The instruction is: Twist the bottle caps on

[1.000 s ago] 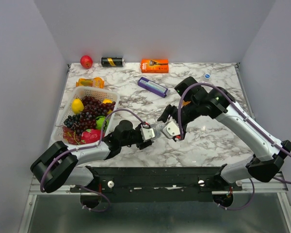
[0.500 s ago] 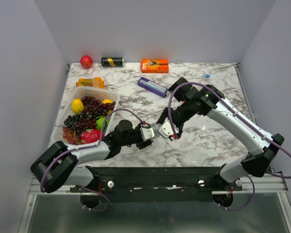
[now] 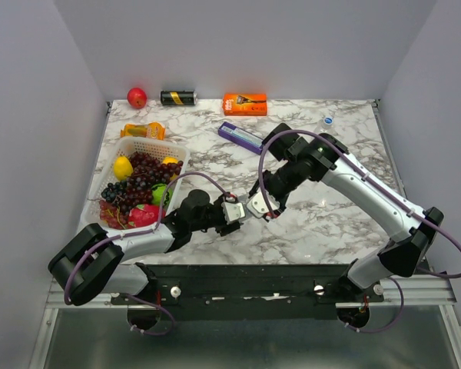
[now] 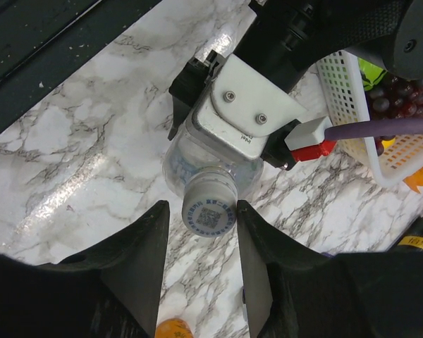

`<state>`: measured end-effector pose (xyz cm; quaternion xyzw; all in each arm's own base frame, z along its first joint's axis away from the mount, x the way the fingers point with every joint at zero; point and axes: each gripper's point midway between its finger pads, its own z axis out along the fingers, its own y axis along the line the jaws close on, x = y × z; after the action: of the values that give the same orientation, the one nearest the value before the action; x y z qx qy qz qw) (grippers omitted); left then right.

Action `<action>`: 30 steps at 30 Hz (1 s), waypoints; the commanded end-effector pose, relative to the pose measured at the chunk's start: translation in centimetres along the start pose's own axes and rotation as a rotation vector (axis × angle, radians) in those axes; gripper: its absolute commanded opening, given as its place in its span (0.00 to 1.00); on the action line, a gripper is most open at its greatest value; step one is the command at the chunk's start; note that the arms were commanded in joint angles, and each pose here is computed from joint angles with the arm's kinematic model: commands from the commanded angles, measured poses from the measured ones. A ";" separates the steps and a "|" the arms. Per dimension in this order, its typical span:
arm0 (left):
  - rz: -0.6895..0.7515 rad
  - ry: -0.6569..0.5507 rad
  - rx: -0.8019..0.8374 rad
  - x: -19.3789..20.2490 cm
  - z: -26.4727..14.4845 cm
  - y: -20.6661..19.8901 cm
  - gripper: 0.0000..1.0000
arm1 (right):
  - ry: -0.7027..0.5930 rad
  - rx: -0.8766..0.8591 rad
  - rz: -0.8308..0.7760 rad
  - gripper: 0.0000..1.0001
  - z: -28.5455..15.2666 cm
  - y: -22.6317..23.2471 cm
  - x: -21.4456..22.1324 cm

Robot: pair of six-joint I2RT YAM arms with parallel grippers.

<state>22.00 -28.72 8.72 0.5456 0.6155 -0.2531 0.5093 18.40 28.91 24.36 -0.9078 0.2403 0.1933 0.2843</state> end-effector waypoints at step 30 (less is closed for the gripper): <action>-0.007 0.136 -0.908 -3.9 -8.3 15.8 0.00 | -0.356 -0.299 2.094 0.00 4.3 -4.4 4.5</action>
<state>28.60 -19.02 8.13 0.4284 0.7452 0.0422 0.5093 26.94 32.37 20.56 -0.4432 0.8073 0.3725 0.1141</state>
